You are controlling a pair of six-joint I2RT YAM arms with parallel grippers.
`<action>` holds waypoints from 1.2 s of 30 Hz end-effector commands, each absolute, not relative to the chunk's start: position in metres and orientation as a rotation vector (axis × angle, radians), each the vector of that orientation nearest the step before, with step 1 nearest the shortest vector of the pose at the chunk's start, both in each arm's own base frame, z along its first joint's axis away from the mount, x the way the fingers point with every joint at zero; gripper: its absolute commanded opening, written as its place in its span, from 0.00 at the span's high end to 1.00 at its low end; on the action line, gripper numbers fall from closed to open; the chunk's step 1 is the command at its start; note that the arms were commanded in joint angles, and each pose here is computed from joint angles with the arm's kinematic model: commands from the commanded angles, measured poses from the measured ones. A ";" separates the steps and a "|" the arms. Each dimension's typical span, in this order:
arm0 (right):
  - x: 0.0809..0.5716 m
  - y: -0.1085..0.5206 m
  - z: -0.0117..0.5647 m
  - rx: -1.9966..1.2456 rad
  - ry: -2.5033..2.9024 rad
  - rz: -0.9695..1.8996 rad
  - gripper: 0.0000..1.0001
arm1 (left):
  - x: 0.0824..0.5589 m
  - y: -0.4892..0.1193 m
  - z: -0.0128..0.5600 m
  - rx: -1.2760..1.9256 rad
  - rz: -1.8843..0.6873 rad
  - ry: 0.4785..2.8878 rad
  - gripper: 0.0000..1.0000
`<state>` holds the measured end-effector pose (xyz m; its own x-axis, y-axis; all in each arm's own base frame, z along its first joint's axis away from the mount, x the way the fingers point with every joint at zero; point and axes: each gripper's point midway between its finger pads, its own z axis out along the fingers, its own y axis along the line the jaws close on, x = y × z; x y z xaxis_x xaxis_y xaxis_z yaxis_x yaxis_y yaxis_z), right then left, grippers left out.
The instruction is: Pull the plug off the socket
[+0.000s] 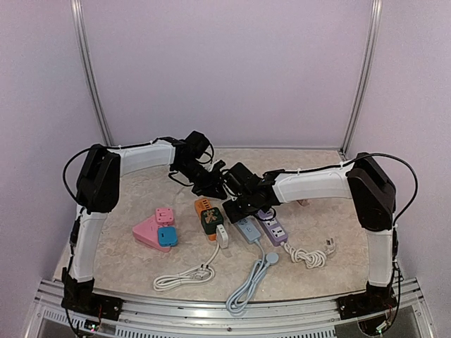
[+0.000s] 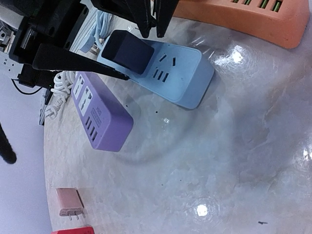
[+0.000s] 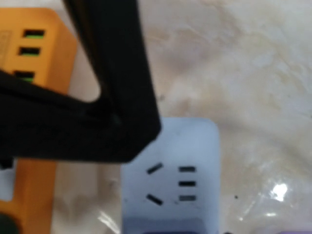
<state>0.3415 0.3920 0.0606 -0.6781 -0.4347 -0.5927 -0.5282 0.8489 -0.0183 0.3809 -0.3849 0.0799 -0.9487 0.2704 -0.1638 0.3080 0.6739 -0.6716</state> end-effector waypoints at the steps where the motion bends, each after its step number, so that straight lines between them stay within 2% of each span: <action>1: 0.337 0.382 0.070 -0.649 2.423 0.170 0.46 | 0.375 -0.400 0.079 0.615 -1.195 2.788 0.96; 8: 0.338 0.380 0.079 -0.630 2.392 0.183 0.45 | 0.371 -0.408 0.064 0.633 -1.217 2.830 0.97; 16: 0.340 0.381 0.078 -0.645 2.380 0.189 0.55 | 0.363 -0.398 0.036 0.608 -1.175 2.921 0.99; 21: 0.341 0.384 0.081 -0.638 2.366 0.203 0.56 | 0.358 -0.394 0.023 0.583 -1.165 2.971 0.99; 29: 0.340 0.385 0.074 -0.654 2.383 0.202 0.78 | 0.358 -0.382 0.004 0.513 -1.067 3.044 0.99; 36: 0.343 0.387 0.083 -0.648 2.362 0.206 0.91 | 0.354 -0.377 -0.016 0.515 -0.920 3.129 0.99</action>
<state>0.3408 0.3822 0.0650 -0.6737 -0.4109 -0.6143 -0.5013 0.8648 -0.0287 0.3684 -0.3999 0.0433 -0.9353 0.3465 -0.0711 0.3009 0.6737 -0.6749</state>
